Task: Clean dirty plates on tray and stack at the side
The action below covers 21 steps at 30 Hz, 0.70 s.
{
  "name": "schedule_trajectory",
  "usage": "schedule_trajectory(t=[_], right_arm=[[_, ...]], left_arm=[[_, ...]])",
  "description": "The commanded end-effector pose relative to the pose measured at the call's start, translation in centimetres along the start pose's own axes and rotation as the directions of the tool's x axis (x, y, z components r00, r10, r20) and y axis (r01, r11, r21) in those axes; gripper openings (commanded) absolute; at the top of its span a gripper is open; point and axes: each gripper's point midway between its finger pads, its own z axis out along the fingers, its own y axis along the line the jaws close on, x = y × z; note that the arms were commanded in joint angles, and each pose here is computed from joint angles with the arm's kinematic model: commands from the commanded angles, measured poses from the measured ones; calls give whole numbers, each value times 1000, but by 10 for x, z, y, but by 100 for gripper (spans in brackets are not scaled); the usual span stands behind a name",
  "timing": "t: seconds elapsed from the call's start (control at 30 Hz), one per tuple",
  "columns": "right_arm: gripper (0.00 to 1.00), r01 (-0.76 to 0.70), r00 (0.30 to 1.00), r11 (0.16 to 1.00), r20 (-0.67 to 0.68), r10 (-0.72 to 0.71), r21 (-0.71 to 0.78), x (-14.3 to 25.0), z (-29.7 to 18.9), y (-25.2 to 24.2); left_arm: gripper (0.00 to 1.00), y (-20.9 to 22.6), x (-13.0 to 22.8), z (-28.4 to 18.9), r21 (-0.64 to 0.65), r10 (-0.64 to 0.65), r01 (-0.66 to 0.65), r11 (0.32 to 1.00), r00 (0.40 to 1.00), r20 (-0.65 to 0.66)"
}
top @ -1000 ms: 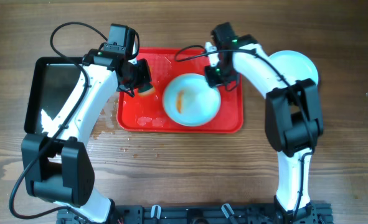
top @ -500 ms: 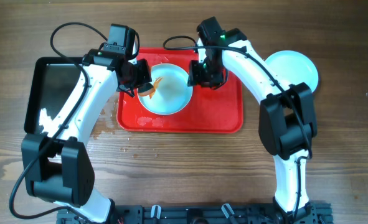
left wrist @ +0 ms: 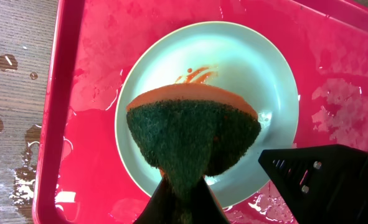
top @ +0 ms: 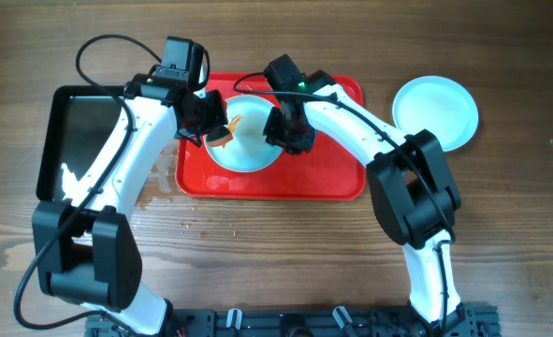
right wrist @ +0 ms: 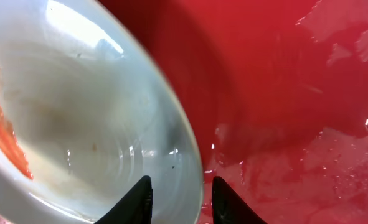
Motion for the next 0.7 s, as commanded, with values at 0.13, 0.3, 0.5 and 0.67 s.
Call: schedule_trajectory(t=[0.13, 0.3, 0.5, 0.67], right_arm=[[28, -89, 996, 994, 10, 89, 66, 5, 20, -21], [4, -4, 1000, 997, 0, 4, 75, 7, 24, -26], [4, 353, 934, 932, 20, -356, 86, -13, 20, -31], [5, 541, 836, 831, 29, -548, 130, -31, 17, -42]], left_arm=[[4, -5, -3, -4, 19, 6, -6, 1000, 1000, 10], [4, -6, -3, -4, 20, 6, -6, 1000, 1000, 12], [4, -9, -6, -4, 29, 60, -61, 998, 998, 27], [4, -29, 4, 4, 46, 192, -193, 980, 981, 14]])
